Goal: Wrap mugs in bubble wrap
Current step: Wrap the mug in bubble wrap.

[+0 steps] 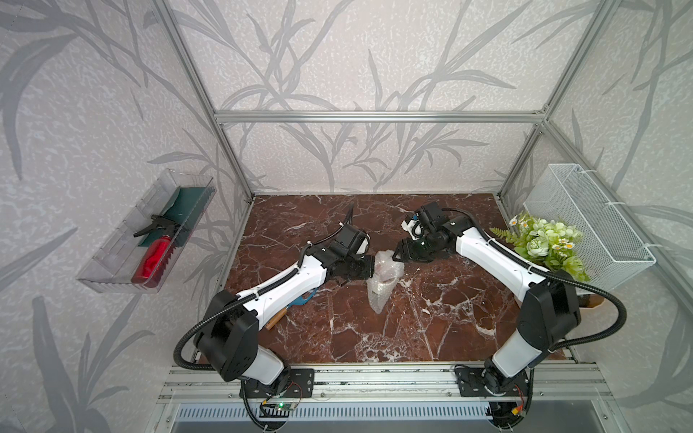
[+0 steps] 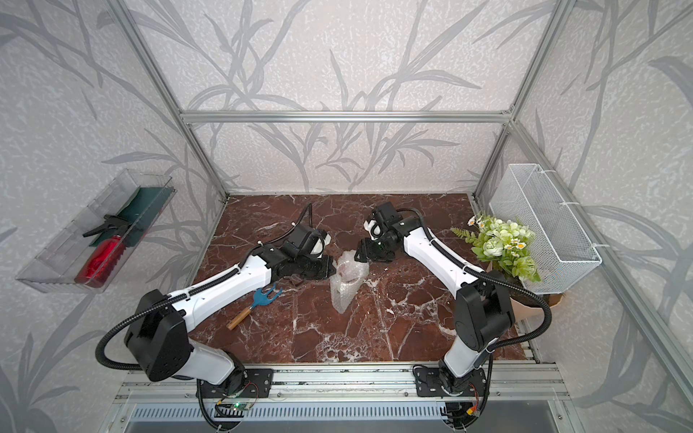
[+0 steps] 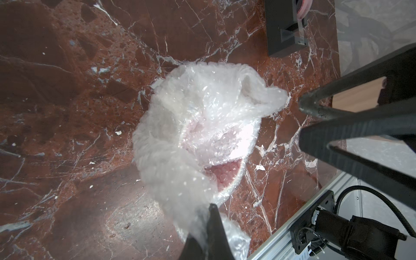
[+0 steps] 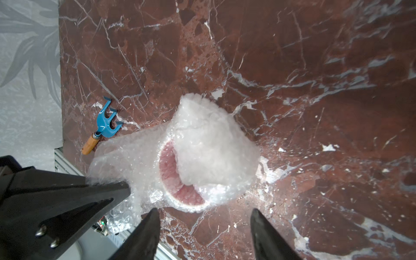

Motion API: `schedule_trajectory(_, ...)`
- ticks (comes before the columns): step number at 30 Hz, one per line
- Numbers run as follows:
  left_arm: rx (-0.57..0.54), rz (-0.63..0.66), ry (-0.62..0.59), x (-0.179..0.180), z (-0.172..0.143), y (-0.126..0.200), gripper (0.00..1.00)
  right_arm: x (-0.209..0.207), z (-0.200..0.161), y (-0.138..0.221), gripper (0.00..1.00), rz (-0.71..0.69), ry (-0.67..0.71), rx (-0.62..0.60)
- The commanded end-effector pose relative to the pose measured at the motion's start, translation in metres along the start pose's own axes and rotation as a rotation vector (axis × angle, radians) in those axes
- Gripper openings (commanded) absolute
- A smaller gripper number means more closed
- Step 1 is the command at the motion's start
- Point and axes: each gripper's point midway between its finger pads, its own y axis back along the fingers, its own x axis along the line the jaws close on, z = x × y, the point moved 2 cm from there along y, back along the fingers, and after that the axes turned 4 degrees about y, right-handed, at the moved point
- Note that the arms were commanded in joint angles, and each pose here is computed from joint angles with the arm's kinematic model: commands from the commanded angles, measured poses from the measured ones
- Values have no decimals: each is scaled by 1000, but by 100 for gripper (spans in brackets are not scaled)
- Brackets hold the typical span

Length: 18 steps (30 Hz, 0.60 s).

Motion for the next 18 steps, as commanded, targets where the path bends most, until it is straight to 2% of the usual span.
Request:
schedule_trajectory(1,6,-12,-6,-8,7,3,0,-7,7,-13,65,-1,53,-20)
schedule_trajectory(4,17,-5,-3,-7,8,-1,0,-13,11,-32,57,15,56,-18)
schedule_trajectory(9,8,-13,2,-12,15,-3,0,-10,6,-49,33,60,55,-9)
schedule_trajectory(14,5,-46,16,-22,24,-12,0,-14,-3,-65,21,50,53,21)
schedule_trajectory(18,16,-64,29,-25,28,-22,0,-7,-13,-77,16,56,80,57)
